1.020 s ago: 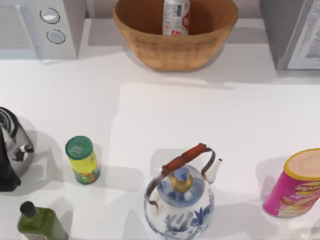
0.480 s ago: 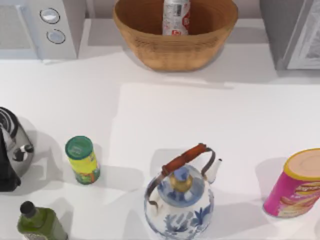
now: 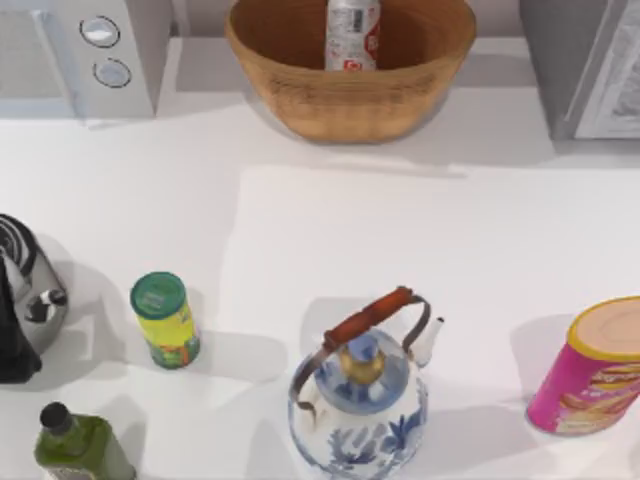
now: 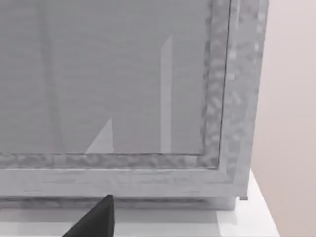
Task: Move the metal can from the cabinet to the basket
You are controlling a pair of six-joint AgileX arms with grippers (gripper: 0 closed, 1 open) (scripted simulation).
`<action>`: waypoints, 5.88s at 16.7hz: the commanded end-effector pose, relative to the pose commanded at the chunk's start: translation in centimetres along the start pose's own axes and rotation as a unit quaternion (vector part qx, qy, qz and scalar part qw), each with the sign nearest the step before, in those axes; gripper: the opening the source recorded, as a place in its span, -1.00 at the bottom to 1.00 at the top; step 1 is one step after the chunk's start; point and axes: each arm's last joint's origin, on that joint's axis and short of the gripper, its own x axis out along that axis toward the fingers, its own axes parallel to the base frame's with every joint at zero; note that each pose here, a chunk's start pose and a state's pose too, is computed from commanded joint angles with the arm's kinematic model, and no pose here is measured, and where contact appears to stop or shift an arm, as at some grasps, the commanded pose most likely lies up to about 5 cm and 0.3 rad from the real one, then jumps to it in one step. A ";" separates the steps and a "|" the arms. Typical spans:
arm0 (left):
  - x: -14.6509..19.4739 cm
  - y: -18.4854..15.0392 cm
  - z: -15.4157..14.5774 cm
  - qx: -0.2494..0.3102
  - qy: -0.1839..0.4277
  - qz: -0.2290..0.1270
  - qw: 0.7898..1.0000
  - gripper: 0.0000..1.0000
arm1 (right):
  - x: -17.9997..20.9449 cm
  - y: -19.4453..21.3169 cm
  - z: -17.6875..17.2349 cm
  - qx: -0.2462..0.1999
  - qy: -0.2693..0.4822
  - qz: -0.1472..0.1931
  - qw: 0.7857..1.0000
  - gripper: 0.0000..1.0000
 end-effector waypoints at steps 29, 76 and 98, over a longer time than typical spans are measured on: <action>0.0 0.0 0.0 0.000 0.000 0.000 1.000 1.00 | -0.3 0.2 34.8 -0.001 0.000 -0.002 1.000 1.00; 0.0 0.0 0.0 0.000 0.000 0.000 1.000 1.00 | 9.4 28.2 34.9 -0.002 -0.015 -0.018 1.000 1.00; 0.0 0.0 0.0 0.000 0.000 0.000 1.000 1.00 | -4.9 20.3 2.8 -0.002 0.004 -0.004 1.000 1.00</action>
